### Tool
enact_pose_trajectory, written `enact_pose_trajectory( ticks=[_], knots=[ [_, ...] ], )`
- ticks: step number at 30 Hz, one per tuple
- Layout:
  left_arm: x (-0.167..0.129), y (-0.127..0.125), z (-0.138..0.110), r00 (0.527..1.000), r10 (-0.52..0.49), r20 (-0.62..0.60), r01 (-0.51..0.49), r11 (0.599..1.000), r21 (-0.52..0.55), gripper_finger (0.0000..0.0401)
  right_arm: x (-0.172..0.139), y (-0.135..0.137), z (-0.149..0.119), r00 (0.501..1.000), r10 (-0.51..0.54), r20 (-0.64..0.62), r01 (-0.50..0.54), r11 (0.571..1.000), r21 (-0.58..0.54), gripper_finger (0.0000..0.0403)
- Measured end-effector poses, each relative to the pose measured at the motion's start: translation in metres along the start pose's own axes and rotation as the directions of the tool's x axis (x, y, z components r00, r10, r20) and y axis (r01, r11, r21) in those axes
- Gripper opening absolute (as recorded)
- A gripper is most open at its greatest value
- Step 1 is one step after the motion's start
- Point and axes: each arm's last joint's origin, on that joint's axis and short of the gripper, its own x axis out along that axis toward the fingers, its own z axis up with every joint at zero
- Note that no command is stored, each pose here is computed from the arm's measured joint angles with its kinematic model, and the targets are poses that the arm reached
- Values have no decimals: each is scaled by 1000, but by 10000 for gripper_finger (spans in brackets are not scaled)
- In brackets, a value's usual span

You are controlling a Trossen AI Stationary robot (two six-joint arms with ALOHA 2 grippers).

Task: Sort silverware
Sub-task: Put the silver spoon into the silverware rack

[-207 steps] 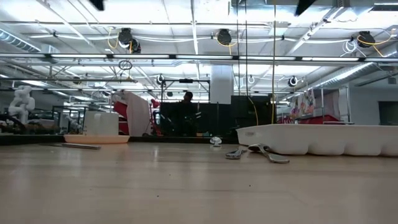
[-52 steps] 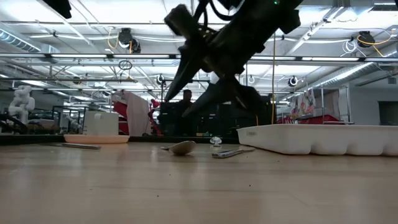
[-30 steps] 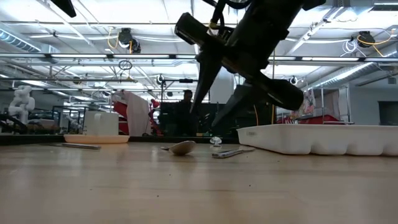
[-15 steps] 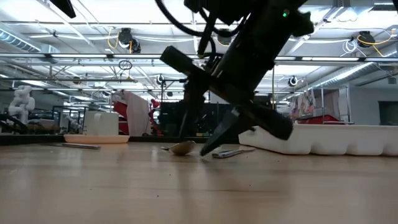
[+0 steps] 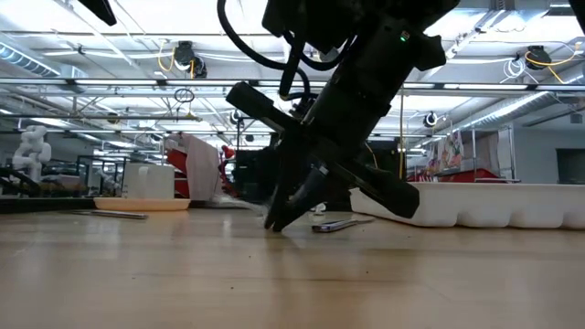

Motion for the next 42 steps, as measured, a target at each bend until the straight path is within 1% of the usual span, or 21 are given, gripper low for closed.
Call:
enact_pose_trajectory(
  ticks=[5,7,10,13,15,17,19,22,25,28,31,32,33,35,36,39,42],
  knots=[
    [0,0,0,1000,12,12,-12,1000,15,153,-4,3,1,1000,14,-4,-14,1000,0,2],
    [0,0,0,1000,13,13,-13,1000,26,153,-11,4,-1,1000,25,0,-25,1000,-14,2],
    [0,1,0,1000,19,18,-19,999,29,153,-23,5,0,1000,12,-1,-12,999,-39,1],
    [0,1,1,1000,20,20,-21,998,53,153,-47,12,3,999,32,-32,-35,996,-85,1],
    [0,1,1,1000,22,21,-23,998,54,153,-70,17,7,994,42,-104,-56,989,-136,1],
    [0,1,1,999,31,30,-33,998,56,153,-90,16,11,984,6,-176,-41,980,-196,1],
    [0,1,1,999,34,34,-37,997,73,153,-112,11,18,968,-58,-245,-7,966,-257,0],
    [0,1,1,999,37,36,-40,996,79,153,-156,-3,37,923,-179,-341,65,946,-319,0],
    [0,1,1,998,40,39,-43,996,79,153,-194,-25,56,875,-328,-357,197,913,-357,0],
    [0,1,1,998,46,45,-50,996,78,153,-229,-46,77,828,-430,-360,294,879,-375,0],
    [0,2,1,998,50,49,-54,996,78,153,-255,-66,94,752,-537,-382,389,830,-400,0],
    [0,2,1,997,52,51,-56,995,78,153,-260,-71,99,735,-558,-385,407,817,-408,0],
    [0,2,1,997,54,52,-58,995,78,153,-262,-73,103,733,-559,-387,401,815,-418,0],
    [0,2,2,996,61,60,-65,995,77,153,-268,-74,110,761,-522,-385,335,825,-456,0],
    [0,2,2,996,65,63,-69,995,77,153,-268,-74,113,769,-514,-380,317,823,-472,0],
    [0,2,2,995,72,71,-77,994,74,153,-265,-75,122,762,-522,-384,292,805,-517,0],
    [0,2,2,995,72,71,-77,994,73,153,-259,-74,129,748,-518,-414,272,809,-521,0]
  ],
)
